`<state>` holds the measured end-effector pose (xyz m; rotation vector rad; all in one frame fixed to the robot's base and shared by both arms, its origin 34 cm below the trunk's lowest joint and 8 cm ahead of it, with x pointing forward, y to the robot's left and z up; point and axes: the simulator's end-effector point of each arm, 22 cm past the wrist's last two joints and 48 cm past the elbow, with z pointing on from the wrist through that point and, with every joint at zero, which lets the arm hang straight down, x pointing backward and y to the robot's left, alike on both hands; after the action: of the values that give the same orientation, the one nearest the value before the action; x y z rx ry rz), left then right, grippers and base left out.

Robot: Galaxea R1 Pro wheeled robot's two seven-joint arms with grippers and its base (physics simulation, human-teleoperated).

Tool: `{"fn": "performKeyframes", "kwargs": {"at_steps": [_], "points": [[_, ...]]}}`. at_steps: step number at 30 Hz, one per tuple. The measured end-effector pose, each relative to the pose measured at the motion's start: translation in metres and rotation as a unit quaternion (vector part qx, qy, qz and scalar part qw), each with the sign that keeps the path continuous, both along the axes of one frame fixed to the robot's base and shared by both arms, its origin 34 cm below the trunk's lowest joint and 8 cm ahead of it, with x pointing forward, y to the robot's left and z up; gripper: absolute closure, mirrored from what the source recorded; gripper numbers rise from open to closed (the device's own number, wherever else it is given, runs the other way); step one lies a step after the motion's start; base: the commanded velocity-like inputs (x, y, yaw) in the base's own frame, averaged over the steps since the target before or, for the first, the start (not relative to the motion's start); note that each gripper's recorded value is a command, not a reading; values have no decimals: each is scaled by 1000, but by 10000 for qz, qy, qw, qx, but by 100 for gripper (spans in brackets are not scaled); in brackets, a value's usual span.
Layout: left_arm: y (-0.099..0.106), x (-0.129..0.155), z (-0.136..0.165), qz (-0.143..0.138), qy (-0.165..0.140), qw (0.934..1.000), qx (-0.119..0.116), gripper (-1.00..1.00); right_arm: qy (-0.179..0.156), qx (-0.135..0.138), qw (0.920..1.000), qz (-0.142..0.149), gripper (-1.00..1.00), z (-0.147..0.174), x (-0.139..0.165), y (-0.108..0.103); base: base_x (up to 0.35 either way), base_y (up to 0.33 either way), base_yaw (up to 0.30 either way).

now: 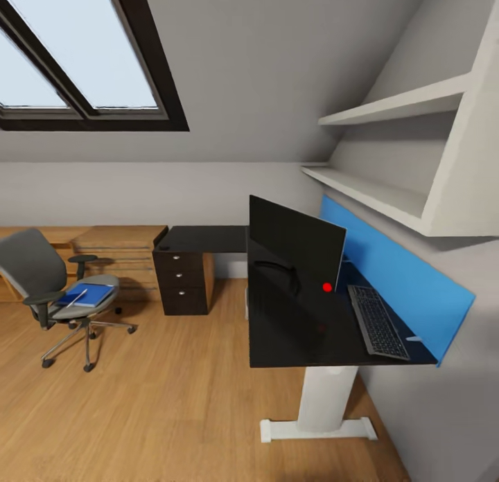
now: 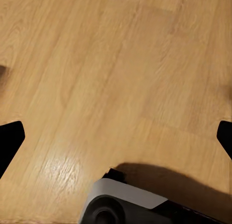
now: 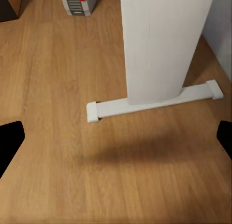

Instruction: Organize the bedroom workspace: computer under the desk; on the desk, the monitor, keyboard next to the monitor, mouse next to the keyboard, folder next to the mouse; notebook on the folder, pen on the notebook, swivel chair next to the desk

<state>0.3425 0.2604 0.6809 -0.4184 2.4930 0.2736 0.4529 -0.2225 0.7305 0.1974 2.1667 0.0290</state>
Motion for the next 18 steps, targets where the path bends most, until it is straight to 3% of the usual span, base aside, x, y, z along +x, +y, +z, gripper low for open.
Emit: {"fn": "performKeyframes", "kwargs": {"at_steps": [7,18], "points": [[1,-4,-2,-13,41,10000,11,-100,17,3,10000,38,-100,-1,-1,2,-29,-298,0],[-1,-4,-2,-25,28,10000,-6,-100,33,0,10000,44,-100,-2,-2,1,-1,-41,0]]}}
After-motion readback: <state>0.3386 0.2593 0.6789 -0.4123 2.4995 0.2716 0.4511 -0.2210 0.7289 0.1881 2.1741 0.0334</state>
